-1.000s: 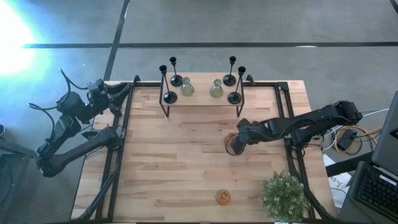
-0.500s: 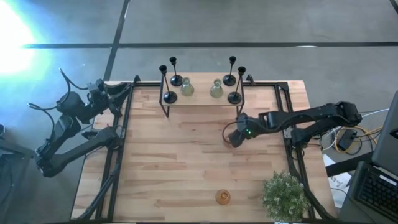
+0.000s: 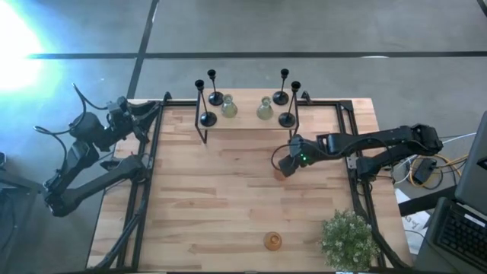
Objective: Pick & Place candle stick holders
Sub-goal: Put the orange glass candle holder on the shelf
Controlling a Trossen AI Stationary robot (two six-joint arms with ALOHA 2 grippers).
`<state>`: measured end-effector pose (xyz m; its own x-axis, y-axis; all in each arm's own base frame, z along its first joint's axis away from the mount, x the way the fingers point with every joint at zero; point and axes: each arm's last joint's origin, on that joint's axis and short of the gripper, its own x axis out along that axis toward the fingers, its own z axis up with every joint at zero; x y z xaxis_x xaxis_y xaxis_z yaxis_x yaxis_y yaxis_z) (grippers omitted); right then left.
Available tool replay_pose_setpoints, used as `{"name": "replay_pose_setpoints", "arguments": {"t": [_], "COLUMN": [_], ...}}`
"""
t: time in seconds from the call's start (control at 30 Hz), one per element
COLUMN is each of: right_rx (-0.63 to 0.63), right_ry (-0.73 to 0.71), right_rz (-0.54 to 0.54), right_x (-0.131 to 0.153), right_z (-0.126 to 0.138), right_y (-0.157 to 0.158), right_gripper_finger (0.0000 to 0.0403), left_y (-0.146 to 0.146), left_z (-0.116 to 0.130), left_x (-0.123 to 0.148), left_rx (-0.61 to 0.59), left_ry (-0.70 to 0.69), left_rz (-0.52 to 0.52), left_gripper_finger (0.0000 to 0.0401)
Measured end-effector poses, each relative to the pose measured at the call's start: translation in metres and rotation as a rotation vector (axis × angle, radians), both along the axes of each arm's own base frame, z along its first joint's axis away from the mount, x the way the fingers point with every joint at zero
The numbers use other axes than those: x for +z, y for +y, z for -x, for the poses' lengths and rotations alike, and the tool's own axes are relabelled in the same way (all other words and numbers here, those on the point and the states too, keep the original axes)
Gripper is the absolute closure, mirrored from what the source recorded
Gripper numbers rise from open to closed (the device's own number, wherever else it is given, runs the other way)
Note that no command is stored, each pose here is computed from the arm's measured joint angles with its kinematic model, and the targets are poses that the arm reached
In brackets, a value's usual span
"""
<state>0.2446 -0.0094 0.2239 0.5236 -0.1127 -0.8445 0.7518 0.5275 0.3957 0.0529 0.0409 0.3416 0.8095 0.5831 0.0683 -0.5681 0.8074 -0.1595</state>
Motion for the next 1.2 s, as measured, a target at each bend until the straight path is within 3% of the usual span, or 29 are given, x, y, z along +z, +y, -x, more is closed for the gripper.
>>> {"name": "replay_pose_setpoints", "arguments": {"t": [0.57,0.83,1.2], "right_rx": [0.002,0.028,0.046], "right_ry": [0.055,0.029,0.111], "right_rz": [-0.033,-0.003,-0.006], "right_x": [-0.015,-0.001,-0.019], "right_z": [-0.008,-0.013,-0.015], "right_y": [0.001,-0.001,-0.002], "right_gripper_finger": [0.0287,0.0278,0.0299], "left_y": [0.0,0.0,0.0], "left_z": [0.0,0.0,0.0], "left_x": [0.0,0.0,0.0], "left_rx": [0.0,0.0,0.0], "left_ry": [0.0,0.0,0.001], "left_rz": [0.0,0.0,0.0], "left_gripper_finger": [0.0238,0.0238,0.0238]}}
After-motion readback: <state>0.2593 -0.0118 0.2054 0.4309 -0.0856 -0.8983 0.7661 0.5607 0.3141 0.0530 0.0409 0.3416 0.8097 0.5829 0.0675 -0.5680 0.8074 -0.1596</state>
